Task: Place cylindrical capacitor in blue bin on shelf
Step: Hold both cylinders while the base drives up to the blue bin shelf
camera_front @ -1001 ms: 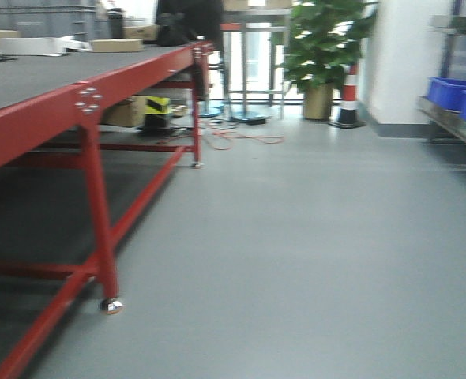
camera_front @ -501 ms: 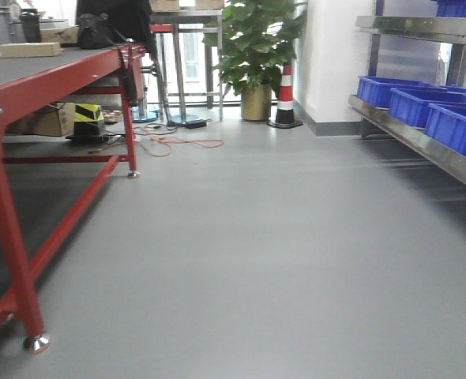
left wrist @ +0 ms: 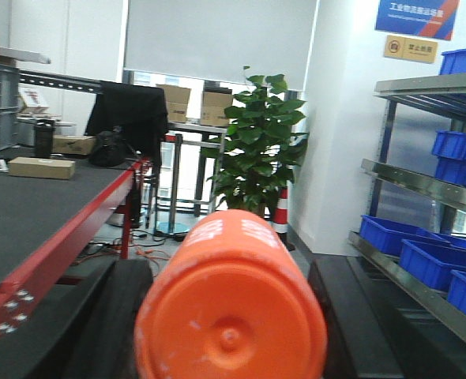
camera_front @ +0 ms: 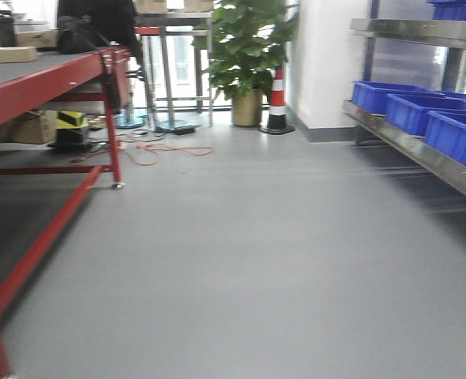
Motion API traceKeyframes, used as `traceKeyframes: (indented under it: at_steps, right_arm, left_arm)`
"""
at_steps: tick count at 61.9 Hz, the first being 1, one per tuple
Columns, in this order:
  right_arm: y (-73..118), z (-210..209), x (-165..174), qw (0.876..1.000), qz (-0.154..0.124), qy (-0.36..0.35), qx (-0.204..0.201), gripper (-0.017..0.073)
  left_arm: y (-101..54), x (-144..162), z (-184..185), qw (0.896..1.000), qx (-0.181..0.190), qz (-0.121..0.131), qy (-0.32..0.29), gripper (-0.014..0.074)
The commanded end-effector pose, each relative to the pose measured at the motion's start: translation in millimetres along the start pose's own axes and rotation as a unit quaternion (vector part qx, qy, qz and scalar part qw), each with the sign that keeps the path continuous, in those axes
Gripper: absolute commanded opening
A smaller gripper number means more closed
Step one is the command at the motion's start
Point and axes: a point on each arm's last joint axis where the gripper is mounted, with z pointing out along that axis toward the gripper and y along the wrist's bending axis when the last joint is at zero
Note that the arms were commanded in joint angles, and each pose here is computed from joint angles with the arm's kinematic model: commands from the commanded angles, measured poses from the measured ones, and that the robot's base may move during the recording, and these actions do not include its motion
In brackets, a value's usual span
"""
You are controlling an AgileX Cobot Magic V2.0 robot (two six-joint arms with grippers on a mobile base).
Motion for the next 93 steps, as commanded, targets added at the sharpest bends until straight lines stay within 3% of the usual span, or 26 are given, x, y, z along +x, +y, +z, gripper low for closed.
traceKeyframes:
  at_steps: [1, 93]
  right_arm:
    - [-0.1, -1.1, -2.7, 1.0, -0.006, -0.014, 0.001, -0.0163]
    - [-0.1, -1.1, -2.7, 1.0, -0.006, -0.014, 0.001, -0.0163]
  left_arm:
    - [-0.1, -3.5, -1.2, 1.0, 0.0, -0.005, -0.017, -0.0111]
    - [-0.1, -3.5, -1.2, 1.0, 0.0, -0.005, -0.017, -0.0111]
